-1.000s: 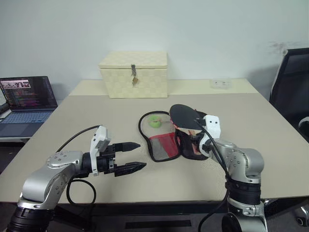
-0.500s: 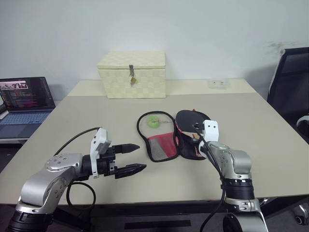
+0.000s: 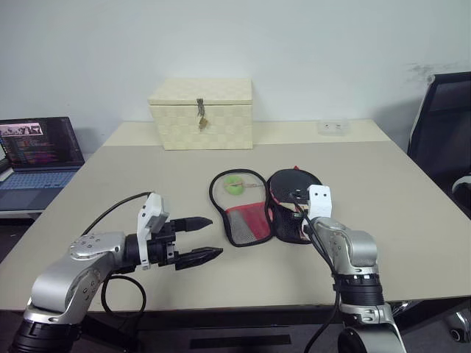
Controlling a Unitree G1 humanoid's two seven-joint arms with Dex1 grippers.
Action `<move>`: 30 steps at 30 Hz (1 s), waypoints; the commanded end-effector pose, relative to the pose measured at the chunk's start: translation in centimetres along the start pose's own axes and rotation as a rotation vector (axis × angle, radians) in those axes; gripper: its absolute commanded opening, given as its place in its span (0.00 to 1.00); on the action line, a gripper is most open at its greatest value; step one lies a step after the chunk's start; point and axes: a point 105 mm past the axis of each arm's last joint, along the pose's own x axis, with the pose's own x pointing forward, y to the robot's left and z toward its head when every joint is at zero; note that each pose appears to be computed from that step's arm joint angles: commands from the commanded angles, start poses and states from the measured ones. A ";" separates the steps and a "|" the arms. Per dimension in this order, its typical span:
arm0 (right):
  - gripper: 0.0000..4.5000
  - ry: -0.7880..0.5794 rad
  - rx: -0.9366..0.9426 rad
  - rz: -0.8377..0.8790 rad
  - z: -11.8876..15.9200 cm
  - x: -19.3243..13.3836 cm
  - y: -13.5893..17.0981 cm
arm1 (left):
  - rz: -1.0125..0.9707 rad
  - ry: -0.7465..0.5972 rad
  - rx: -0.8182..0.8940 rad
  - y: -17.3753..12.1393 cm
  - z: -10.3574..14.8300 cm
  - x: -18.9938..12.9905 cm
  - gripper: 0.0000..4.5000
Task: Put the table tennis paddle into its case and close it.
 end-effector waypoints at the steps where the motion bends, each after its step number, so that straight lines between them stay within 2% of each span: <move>1: 0.67 -0.083 -0.032 0.073 1.9 -1.3 1.5 | 0.018 -0.017 0.045 0.1 0.9 -0.2 1.00; 5: 0.97 -0.124 -0.192 0.202 2.7 -3.1 3.1 | 0.089 -0.008 0.053 1.1 0.6 -0.3 1.00; 8: 0.99 -0.148 -0.354 0.377 2.5 -5.4 4.3 | 0.183 -0.012 0.053 2.6 0.5 -0.4 1.00; 12: 0.99 -0.219 -0.499 0.573 4.0 -8.9 3.5 | 0.348 0.064 0.090 5.9 -0.8 -1.4 1.00; 16: 1.00 -0.237 -0.552 0.652 4.7 -10.3 2.1 | 0.425 0.124 0.115 8.2 -1.9 -1.7 0.81; 26: 1.00 -0.279 -0.589 0.736 4.9 -11.5 2.0 | 0.578 0.218 0.114 13.6 -4.6 0.7 0.05; 27: 1.00 -0.279 -0.598 0.735 4.8 -11.5 2.0 | 0.584 0.215 0.111 14.1 -4.7 1.5 0.01; 30: 1.00 -0.283 -0.617 0.734 4.6 -11.4 2.0 | 0.563 0.215 0.096 14.6 -5.2 3.5 0.01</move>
